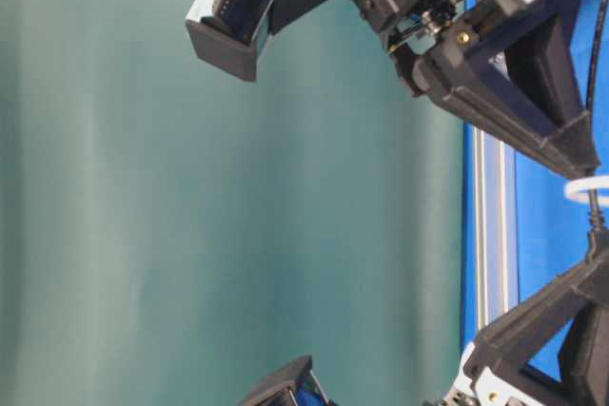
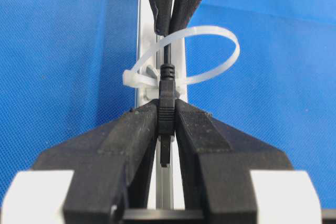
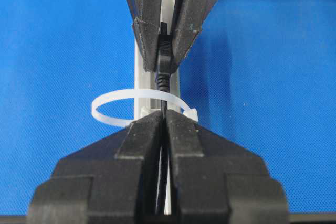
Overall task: Insert the wire through the string loop located in the center.
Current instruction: 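Close the left gripper on the USB plug and open the right gripper, then pull the cable leftward through the loop with the left gripper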
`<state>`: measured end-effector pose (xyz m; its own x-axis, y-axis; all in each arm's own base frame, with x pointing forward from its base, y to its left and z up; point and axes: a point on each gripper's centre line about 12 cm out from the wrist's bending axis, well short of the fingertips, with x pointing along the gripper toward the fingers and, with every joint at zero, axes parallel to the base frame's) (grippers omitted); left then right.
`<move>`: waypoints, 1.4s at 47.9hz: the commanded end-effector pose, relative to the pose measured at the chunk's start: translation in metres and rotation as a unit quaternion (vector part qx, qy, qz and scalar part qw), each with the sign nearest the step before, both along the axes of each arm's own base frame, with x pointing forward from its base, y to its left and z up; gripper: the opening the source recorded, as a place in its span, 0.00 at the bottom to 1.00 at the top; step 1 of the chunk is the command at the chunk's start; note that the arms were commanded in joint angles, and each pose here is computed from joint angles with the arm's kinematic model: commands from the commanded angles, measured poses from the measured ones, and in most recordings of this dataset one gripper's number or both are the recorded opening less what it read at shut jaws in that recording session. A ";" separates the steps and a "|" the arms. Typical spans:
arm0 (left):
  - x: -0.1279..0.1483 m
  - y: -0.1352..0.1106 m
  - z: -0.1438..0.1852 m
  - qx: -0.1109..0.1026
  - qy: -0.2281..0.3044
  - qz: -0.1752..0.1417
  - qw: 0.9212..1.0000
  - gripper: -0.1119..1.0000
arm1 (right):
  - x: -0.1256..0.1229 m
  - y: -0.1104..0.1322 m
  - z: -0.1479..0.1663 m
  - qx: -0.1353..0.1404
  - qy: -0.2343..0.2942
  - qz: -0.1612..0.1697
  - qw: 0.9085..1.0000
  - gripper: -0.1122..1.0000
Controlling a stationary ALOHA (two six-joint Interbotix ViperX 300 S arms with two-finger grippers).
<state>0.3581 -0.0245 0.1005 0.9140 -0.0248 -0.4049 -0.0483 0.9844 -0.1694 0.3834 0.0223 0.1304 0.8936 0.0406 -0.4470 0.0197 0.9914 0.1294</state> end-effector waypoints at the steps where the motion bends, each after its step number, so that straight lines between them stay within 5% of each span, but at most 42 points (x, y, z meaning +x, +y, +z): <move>1: 0.002 0.002 0.008 -0.001 -0.013 0.004 1.000 0.18 | 0.003 0.003 0.009 0.001 -0.014 0.003 1.000 0.08; 7: 0.002 0.002 0.008 -0.001 -0.013 0.004 1.000 0.18 | 0.004 0.003 0.009 0.001 -0.013 0.003 1.000 0.22; 19: 0.001 0.002 0.008 -0.001 -0.013 0.004 1.000 0.17 | 0.003 0.003 0.008 0.002 -0.011 0.003 1.000 0.85; 23: 0.001 0.002 0.008 -0.001 -0.012 0.004 1.000 0.17 | 0.004 0.003 0.009 0.002 -0.012 0.003 1.000 0.97; 42: -0.007 0.001 0.013 -0.001 -0.015 0.001 1.000 0.17 | 0.004 0.003 0.009 0.002 -0.013 0.004 1.000 0.97; 67: -0.095 -0.009 0.016 -0.003 0.006 -0.029 1.000 0.18 | 0.004 0.005 0.019 0.003 -0.024 0.006 1.000 0.97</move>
<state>0.2722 -0.0313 0.1112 0.8974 -0.0698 -0.4356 -0.0064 0.9852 -0.1712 0.3832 0.0253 0.1312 0.8919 0.0476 -0.4498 0.0137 0.9911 0.1321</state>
